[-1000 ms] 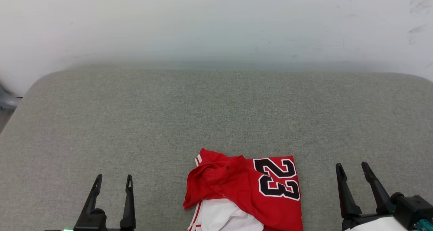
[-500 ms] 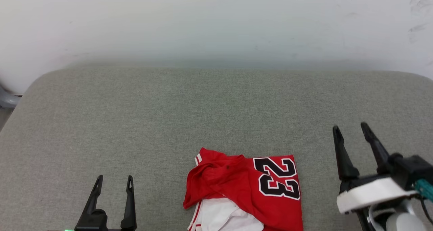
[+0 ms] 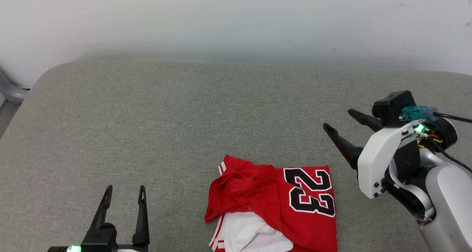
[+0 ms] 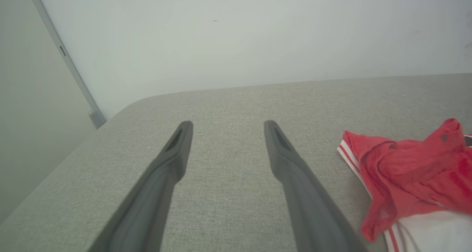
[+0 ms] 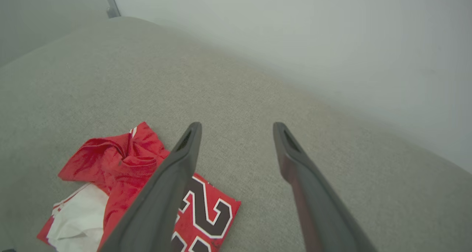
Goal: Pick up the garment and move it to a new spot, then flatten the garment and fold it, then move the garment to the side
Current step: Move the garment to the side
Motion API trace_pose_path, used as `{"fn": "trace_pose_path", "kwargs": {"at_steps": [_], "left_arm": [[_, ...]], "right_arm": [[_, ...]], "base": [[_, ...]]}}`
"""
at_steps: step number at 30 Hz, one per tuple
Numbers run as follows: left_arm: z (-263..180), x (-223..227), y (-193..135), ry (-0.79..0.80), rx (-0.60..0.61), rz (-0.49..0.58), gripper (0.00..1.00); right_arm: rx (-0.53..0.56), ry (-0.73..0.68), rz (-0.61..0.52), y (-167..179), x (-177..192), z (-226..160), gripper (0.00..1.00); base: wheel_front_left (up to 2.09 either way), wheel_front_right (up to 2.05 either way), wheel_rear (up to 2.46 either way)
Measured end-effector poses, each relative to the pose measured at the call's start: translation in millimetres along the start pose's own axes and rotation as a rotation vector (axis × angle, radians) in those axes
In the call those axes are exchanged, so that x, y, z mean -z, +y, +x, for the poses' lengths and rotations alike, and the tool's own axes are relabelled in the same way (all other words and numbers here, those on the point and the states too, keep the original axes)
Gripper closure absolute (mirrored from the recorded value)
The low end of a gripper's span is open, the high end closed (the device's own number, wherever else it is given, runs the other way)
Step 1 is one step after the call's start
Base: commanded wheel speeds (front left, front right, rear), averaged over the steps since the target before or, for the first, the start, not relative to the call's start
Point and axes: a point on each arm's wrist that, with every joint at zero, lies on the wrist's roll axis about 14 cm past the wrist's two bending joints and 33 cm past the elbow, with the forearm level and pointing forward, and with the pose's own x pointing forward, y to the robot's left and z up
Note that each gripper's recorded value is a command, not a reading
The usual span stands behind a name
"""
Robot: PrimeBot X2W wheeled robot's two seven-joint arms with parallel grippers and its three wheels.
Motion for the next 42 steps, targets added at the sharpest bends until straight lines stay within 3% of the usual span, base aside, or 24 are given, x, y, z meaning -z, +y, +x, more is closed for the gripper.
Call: {"fn": "trace_pose_path", "kwargs": {"at_steps": [5,13,24,35,36,37,42], "left_arm": [[1.5,2.6,1.0,0.009,-0.006,-0.005,0.00],[8.1,4.0,4.5,0.013,-0.022,-0.006,0.00],[17.2,16.3,10.4,0.052,-0.045,-0.004,0.00],[19.7,22.5,13.5,0.072,-0.055,-0.002,0.00],[20.1,22.2,13.5,0.070,-0.055,-0.002,0.00],[20.1,22.3,13.7,0.071,-0.056,-0.002,0.00],[21.0,20.0,12.2,0.062,-0.051,-0.004,0.00]], "right_arm": [[-0.073,0.280,0.001,3.4,51.4,-1.4,0.00],[-0.169,0.543,0.047,21.2,114.7,-4.0,0.00],[-0.270,0.745,0.113,52.7,183.0,-1.3,0.00],[-0.312,0.806,0.095,63.9,209.4,-2.1,0.00],[-0.312,0.802,0.093,63.4,209.0,-1.5,0.69],[-0.310,0.793,0.092,63.2,209.2,-1.2,1.00],[-0.309,0.748,0.099,65.1,205.8,0.4,1.00]], "base": [[0.00,0.00,0.00],[0.00,0.00,0.00],[0.00,0.00,0.00],[0.00,0.00,0.00],[0.00,0.00,0.00],[0.00,0.00,0.00],[0.00,0.00,0.00]]}}
